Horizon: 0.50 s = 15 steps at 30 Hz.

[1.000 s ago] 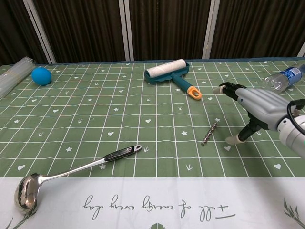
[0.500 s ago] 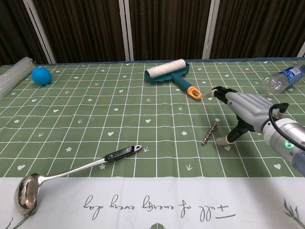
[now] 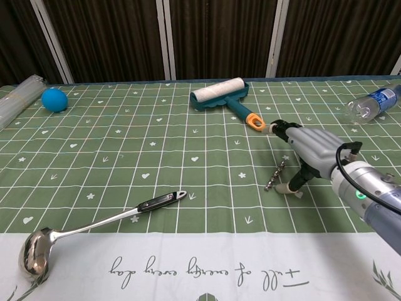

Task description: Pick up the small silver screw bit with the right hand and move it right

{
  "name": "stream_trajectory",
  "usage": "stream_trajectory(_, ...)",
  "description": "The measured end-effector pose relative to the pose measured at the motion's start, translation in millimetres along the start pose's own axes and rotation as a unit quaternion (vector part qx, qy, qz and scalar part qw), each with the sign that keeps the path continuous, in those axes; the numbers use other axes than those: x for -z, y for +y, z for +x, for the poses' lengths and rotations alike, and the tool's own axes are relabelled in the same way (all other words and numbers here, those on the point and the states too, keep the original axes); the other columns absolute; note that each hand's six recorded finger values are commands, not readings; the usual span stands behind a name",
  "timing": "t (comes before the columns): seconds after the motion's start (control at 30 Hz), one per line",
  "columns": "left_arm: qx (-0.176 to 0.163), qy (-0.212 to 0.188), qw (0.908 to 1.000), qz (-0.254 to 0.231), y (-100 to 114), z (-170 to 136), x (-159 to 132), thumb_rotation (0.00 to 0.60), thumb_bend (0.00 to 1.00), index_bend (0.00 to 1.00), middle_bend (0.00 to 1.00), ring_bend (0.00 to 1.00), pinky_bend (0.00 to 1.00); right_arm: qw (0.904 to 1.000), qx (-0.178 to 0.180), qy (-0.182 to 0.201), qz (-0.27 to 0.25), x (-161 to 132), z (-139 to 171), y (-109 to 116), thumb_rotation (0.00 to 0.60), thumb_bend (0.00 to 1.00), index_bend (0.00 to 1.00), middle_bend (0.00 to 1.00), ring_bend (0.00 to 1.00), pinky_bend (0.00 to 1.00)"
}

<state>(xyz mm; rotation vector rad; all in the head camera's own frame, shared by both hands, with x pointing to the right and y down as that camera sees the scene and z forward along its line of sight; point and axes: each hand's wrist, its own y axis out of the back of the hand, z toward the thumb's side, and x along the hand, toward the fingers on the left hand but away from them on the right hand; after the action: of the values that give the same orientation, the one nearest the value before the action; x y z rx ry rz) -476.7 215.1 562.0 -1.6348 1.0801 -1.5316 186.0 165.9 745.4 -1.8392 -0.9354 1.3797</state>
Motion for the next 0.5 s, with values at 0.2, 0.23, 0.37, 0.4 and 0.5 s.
stream_trajectory(0.2, 0.002, -0.001, 1.0000, -0.003, 0, -1, -1, 0.600, 0.14, 0.00, 0.00, 0.00, 0.00, 0.9999, 0.010, 0.000, -0.008, -8, -5, 0, 0.600, 0.12, 0.09, 0.00, 0.00, 0.13)
stream_trajectory(0.23, 0.002, -0.001, 1.0000, -0.003, 0, -1, -1, 0.600, 0.15, 0.00, 0.00, 0.00, 0.00, 0.9999, 0.011, -0.001, -0.010, -9, -6, 0, 0.600, 0.12, 0.09, 0.00, 0.00, 0.13)
stream_trajectory(0.37, 0.002, 0.000, 1.0000, -0.004, 0, 0, 0, 0.600, 0.15, 0.00, 0.00, 0.00, 0.00, 0.9998, 0.013, -0.003, -0.013, -13, -9, -2, 0.600, 0.12, 0.09, 0.00, 0.00, 0.13)
stream_trajectory(0.4, 0.002, 0.000, 1.0000, -0.004, 0, 0, 0, 0.600, 0.15, 0.00, 0.00, 0.00, 0.00, 0.9998, 0.013, -0.003, -0.013, -14, -9, -2, 0.600, 0.12, 0.09, 0.00, 0.00, 0.13)
stream_trajectory(0.5, 0.003, 0.001, 1.0000, -0.006, -1, 0, 0, 0.600, 0.15, 0.00, 0.00, 0.00, 0.00, 0.9998, 0.015, -0.003, -0.014, -16, -11, -3, 0.600, 0.12, 0.09, 0.00, 0.00, 0.13)
